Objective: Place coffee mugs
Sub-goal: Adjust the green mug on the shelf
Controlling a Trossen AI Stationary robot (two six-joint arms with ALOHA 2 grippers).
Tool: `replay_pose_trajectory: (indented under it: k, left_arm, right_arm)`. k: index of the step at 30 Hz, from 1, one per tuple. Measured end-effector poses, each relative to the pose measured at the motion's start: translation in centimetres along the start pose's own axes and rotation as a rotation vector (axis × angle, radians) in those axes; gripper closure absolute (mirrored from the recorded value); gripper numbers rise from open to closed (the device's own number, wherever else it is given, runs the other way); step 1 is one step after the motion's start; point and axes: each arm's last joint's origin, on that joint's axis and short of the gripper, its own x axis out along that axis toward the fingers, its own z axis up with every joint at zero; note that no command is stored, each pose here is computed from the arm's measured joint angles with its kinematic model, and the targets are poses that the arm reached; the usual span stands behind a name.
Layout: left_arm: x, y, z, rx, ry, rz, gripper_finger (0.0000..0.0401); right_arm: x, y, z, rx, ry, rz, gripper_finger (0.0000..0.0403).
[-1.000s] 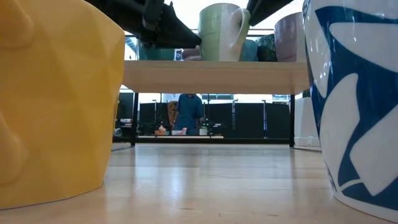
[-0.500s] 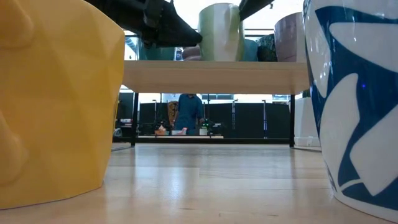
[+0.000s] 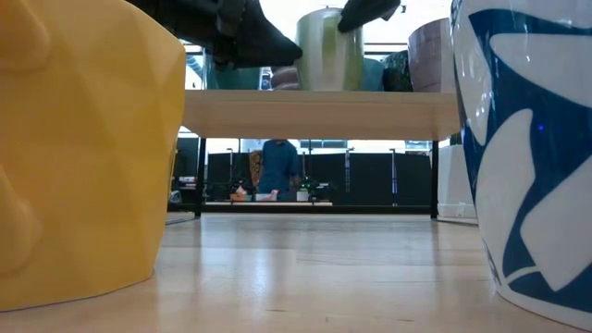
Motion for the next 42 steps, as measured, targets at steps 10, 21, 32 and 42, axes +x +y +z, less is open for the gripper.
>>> replay_pose_trajectory:
  k: [10,21,32,42]
  left_arm:
    - [0.0,0.0,0.0,-0.001,-0.002,-0.003,0.0252]
    - [0.0,0.0,0.0,0.002,0.003,-0.002,0.0252]
    - [0.3,0.3,0.1,-0.009,-0.007,-0.037,0.0252]
    - [0.4,0.4,0.3,-0.026,-0.032,-0.058,0.0252]
  right_arm:
    - [0.2,-0.6,0.0,0.061,0.013,0.028,0.0243]
    - [-1.2,-1.0,-0.7,0.091,0.078,0.016,0.0243]
    - [-4.6,-0.7,1.0,0.027,0.062,-0.016,0.0243]
    - [-5.5,-1.3,1.3,0.0,0.085,-0.06,0.0243]
